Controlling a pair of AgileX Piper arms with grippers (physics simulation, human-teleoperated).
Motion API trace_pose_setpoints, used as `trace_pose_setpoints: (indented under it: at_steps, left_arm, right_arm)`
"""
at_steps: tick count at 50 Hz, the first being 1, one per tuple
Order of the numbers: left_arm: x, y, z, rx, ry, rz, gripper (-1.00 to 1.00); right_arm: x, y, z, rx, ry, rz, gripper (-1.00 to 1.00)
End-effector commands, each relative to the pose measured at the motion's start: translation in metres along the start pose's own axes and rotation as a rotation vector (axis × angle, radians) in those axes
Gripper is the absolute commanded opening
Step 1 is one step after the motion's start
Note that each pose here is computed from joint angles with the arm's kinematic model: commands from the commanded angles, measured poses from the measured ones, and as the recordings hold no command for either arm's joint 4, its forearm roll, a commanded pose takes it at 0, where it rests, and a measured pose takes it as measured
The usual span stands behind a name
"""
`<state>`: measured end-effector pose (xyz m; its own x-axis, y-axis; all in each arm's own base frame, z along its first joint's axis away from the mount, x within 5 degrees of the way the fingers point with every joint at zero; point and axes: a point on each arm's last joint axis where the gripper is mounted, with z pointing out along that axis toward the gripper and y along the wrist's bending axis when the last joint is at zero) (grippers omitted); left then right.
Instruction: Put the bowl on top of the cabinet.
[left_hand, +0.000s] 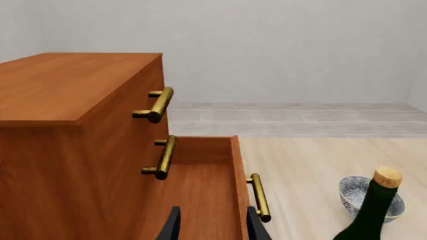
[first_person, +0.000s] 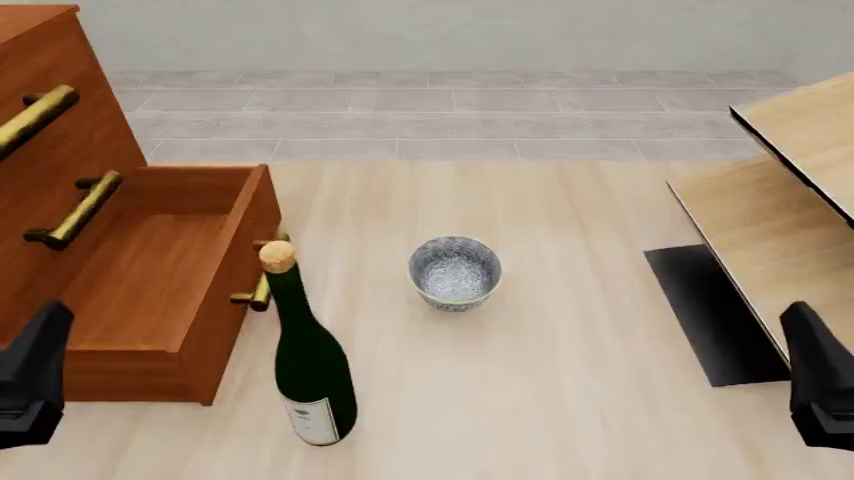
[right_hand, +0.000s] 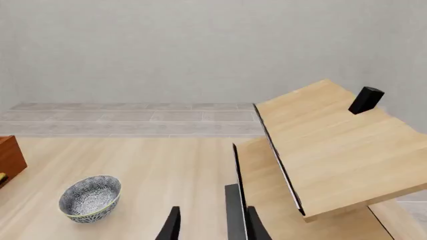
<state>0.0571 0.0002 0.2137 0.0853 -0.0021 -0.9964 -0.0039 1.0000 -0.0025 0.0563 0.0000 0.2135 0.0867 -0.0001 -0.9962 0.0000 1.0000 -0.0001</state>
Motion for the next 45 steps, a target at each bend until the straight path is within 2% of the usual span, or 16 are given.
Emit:
trace_pose_setpoints:
  at_steps: [1,12,14,19,20,22,29,37,38,40,41,45]
  left_arm:
    - [0.000,0.000,0.003,-0.006,0.010,-0.005,1.00]
    - [-0.001,0.000,0.008,-0.006,0.021,0.026,1.00]
    - [-0.001,0.003,0.016,-0.039,0.046,0.031,1.00]
    - [0.003,0.004,0.034,-0.039,0.083,0.064,1.00]
    - [0.006,0.006,0.044,-0.055,0.115,0.045,1.00]
    - [0.002,0.009,0.048,-0.087,0.090,0.065,1.00]
    - [-0.005,0.005,0.066,-0.041,0.117,0.036,1.00]
    - [-0.012,0.005,0.089,-0.032,0.139,0.002,1.00]
    - [-0.013,0.009,0.102,-0.059,0.171,-0.050,1.00]
    - [-0.017,0.006,0.104,-0.039,0.159,-0.034,1.00]
    - [-0.015,0.008,0.112,-0.053,0.186,-0.058,1.00]
    - [-0.019,0.009,0.127,-0.055,0.187,-0.058,1.00]
  right_arm:
    - [-0.001,0.000,0.000,0.000,0.001,0.000,1.00]
    - [-0.001,0.000,0.000,0.000,0.001,0.000,1.00]
    - [-0.001,0.000,0.000,0.000,0.001,0.000,1.00]
    - [-0.001,0.000,0.000,0.000,0.001,0.000,1.00]
    - [-0.001,0.000,0.000,0.000,0.001,0.000,1.00]
    - [-0.001,0.000,0.000,0.000,0.001,0.000,1.00]
    - [-0.001,0.000,0.000,0.000,0.001,0.000,1.00]
    - [-0.001,0.000,0.000,0.000,0.001,0.000,1.00]
    - [-0.001,0.000,0.000,0.000,0.001,0.000,1.00]
    - [-0.001,0.000,0.000,0.000,0.001,0.000,1.00]
    - [-0.001,0.000,0.000,0.000,0.001,0.000,1.00]
    - [-0.001,0.000,0.000,0.000,0.001,0.000,1.00]
